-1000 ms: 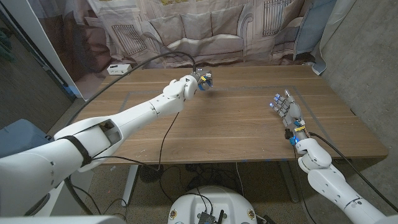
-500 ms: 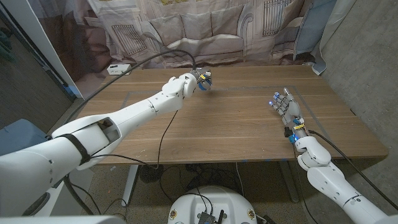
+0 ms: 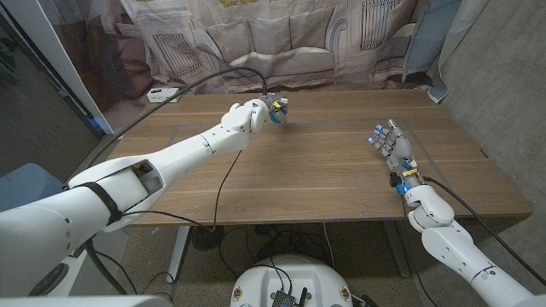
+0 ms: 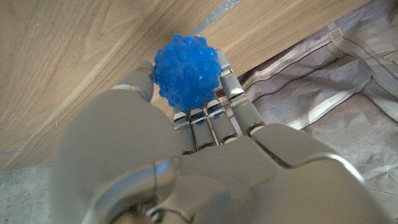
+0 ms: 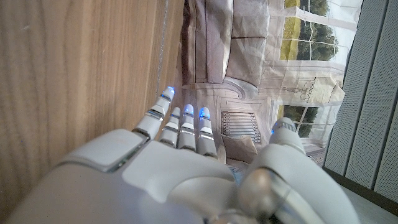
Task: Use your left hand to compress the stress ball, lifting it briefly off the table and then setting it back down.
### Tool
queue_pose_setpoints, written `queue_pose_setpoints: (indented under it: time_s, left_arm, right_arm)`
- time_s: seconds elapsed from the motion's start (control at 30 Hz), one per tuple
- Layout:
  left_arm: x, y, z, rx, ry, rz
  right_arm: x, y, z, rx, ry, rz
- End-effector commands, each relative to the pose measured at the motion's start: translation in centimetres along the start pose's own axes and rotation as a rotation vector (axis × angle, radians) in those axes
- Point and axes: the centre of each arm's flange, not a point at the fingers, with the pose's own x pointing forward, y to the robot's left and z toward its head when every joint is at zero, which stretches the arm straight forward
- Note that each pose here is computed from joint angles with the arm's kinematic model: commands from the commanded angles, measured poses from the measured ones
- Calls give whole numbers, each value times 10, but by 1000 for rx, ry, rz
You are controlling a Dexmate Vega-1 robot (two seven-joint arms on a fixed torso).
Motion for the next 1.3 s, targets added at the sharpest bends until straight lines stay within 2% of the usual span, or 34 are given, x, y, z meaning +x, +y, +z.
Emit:
queue_pose_setpoints:
  time_s: [0.03, 0.7, 1.3]
  left_arm:
    - [1, -3, -1, 21, 9, -32]
    - [6, -13, 1, 5, -3, -57]
    - [6, -29, -1, -23, -4, -89]
  right_arm:
    - [-3, 0, -3, 7, 2, -7]
    - [-7, -1, -4, 10, 4, -25]
    - [-9, 2, -6, 9, 14, -24]
